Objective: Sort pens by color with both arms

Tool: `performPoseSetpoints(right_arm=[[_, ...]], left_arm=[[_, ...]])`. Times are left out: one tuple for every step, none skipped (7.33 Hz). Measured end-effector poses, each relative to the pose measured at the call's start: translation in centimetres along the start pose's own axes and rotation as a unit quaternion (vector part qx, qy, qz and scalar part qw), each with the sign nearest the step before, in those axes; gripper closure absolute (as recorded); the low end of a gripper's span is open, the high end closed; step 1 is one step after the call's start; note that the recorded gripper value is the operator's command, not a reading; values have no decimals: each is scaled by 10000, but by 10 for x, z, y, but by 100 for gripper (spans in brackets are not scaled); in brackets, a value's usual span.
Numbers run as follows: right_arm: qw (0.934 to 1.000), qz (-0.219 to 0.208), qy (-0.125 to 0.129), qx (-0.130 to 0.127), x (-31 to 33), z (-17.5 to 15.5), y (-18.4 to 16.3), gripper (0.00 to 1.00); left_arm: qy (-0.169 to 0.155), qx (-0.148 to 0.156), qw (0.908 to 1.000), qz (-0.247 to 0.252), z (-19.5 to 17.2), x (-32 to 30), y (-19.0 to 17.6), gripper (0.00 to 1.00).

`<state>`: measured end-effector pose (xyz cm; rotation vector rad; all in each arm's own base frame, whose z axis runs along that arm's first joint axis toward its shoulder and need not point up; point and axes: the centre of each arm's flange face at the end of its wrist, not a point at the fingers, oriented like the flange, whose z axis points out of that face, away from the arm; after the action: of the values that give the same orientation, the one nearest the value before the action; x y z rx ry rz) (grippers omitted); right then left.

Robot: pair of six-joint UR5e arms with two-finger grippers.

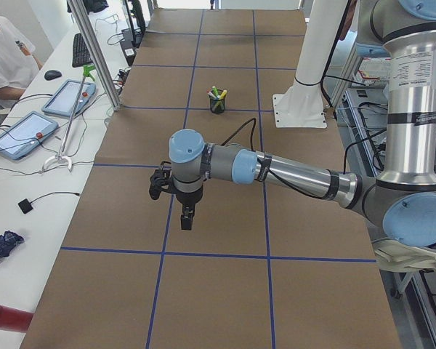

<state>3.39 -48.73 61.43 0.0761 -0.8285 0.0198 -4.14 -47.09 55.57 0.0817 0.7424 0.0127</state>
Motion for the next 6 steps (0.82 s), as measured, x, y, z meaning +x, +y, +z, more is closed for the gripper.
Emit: performPoseSetpoints(right_arm=[[10000, -6, -14, 14, -2, -1, -1, 1], [10000, -16, -18, 25, -2, -2, -1, 1], [10000, -24, -17, 31, -2, -2, 0, 1], [10000, -29, -15, 35, -2, -2, 0, 1], [10000, -30, -11, 36, -1, -1, 1, 0], [10000, -29, -9, 34, 0, -1, 2, 0]], left_arm=[[5, -5, 10000, -5, 1, 0, 1, 0], [16, 5, 10000, 4, 0, 0, 2, 0], [23, 18, 10000, 22, -1, 2, 2, 0], [24, 23, 10000, 30, -2, 3, 2, 0], [21, 18, 10000, 23, -2, 2, 2, 0], [21, 14, 10000, 14, -1, 2, 2, 0]])
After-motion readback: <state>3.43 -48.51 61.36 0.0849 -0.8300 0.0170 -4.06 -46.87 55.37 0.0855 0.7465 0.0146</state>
